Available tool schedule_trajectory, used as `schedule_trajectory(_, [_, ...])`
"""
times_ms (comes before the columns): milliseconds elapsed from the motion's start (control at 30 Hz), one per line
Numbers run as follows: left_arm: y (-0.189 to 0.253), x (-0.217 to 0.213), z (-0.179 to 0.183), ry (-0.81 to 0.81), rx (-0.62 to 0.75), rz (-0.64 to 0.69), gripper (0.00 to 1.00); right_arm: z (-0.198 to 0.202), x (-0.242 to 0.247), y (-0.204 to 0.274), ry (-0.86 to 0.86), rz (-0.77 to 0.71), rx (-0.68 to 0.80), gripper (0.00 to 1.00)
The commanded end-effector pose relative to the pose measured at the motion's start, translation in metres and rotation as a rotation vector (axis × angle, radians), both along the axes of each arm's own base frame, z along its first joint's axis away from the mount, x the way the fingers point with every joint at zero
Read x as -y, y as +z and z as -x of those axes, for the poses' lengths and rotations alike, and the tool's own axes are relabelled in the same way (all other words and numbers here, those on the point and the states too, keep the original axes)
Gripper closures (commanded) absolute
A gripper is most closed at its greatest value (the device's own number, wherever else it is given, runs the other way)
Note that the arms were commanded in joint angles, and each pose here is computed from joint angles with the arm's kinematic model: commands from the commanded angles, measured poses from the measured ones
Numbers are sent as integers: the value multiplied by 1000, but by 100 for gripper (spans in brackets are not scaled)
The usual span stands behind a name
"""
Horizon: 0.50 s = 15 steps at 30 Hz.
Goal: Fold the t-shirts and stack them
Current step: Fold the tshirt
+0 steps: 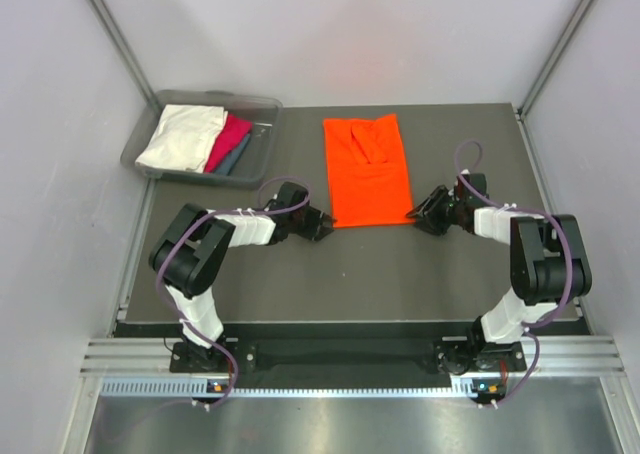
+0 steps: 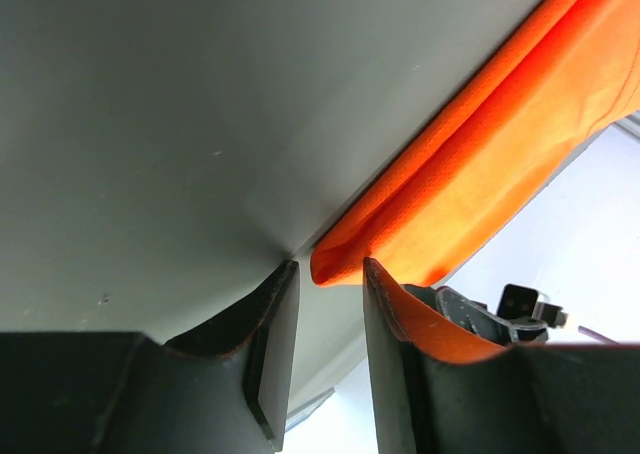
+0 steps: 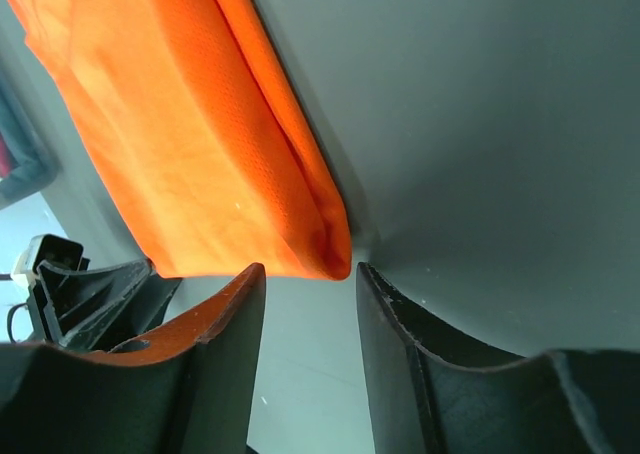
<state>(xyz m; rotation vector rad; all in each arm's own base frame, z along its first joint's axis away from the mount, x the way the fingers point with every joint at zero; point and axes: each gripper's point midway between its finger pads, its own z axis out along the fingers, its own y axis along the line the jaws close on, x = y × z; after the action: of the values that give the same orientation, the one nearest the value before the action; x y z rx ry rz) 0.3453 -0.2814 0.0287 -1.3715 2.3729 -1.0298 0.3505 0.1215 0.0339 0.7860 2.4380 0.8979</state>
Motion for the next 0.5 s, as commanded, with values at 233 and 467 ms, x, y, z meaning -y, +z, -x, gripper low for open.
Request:
schedule_trajectory(233, [-54, -21, 33, 10, -185, -125, 83, -8, -10, 0, 63, -16, 7, 75])
schedule_trajectory(467, [-47, -21, 36, -142, -107, -173, 100, 9, -6, -7, 107, 39, -13, 100])
